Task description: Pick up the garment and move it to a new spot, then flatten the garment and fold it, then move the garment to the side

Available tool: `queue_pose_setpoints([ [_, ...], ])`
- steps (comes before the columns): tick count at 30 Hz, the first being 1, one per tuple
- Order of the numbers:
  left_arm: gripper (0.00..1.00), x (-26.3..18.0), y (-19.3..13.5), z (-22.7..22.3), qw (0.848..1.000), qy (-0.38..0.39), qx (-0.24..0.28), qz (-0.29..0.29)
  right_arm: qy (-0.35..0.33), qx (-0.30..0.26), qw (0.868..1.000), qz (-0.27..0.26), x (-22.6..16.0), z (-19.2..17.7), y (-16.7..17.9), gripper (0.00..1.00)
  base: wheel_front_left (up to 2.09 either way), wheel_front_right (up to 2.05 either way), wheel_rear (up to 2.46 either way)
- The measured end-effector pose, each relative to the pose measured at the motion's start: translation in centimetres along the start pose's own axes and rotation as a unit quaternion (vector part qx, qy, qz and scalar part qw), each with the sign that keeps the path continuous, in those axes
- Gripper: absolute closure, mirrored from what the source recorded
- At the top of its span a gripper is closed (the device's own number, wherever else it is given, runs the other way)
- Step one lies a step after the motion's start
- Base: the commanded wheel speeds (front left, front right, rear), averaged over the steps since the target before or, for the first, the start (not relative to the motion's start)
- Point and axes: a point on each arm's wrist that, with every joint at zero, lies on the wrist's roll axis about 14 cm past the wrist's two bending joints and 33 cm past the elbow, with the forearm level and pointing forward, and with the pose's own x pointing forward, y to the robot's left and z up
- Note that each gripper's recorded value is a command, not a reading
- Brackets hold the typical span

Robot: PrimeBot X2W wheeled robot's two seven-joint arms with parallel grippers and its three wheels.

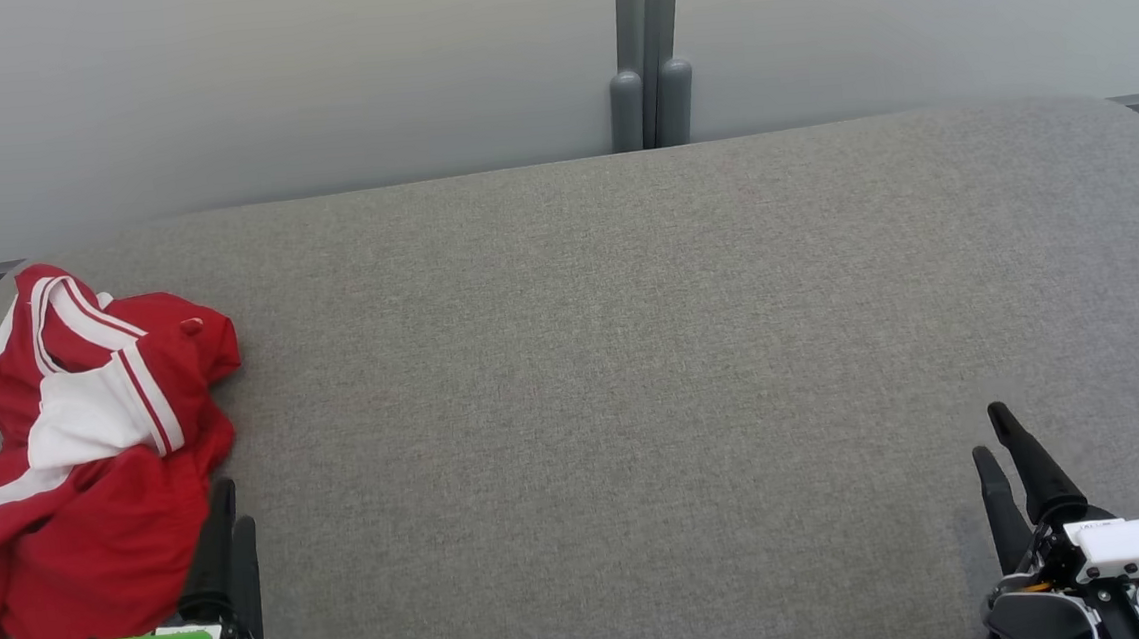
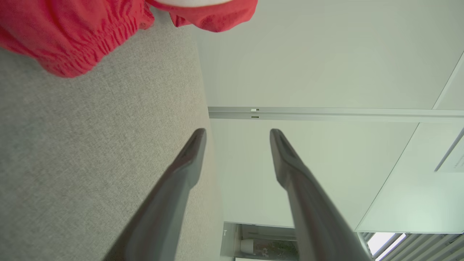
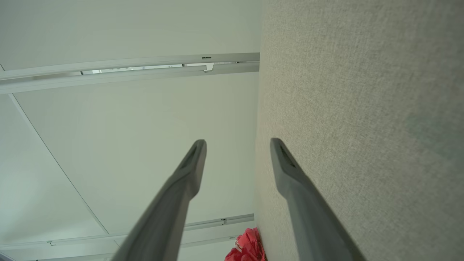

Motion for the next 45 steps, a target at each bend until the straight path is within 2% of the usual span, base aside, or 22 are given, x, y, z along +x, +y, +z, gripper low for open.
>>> queue_pose_setpoints([
  [3,0.0,-0.5,0.9,-0.1,1.0,-0.002,-0.001,0.013,-0.001,0.001,1.0,-0.014,-0.4,-0.2,-0.9,0.0,0.0,0.0,0.0],
  [11,0.0,-0.5,0.0,-0.2,1.0,-0.009,0.012,0.0,-0.007,-0.017,1.0,-0.012,-0.4,-0.5,-0.8,0.0,0.0,0.0,0.0],
  [27,0.0,-0.3,-2.5,-0.9,0.993,-0.016,0.115,-0.028,-0.023,-0.125,0.992,0.01,-0.4,-0.2,0.8,0.0,0.0,0.0,0.0],
  [38,0.0,-0.4,-3.8,-1.9,0.972,-0.015,0.23,-0.048,-0.02,-0.251,0.967,0.046,-0.2,-1.2,3.1,0.0,0.0,0.0,0.0],
  [45,0.0,-0.7,-3.9,-2.5,0.948,-0.016,0.314,-0.05,-0.02,-0.318,0.946,0.066,-0.3,-1.9,4.2,0.0,0.0,0.0,0.0],
])
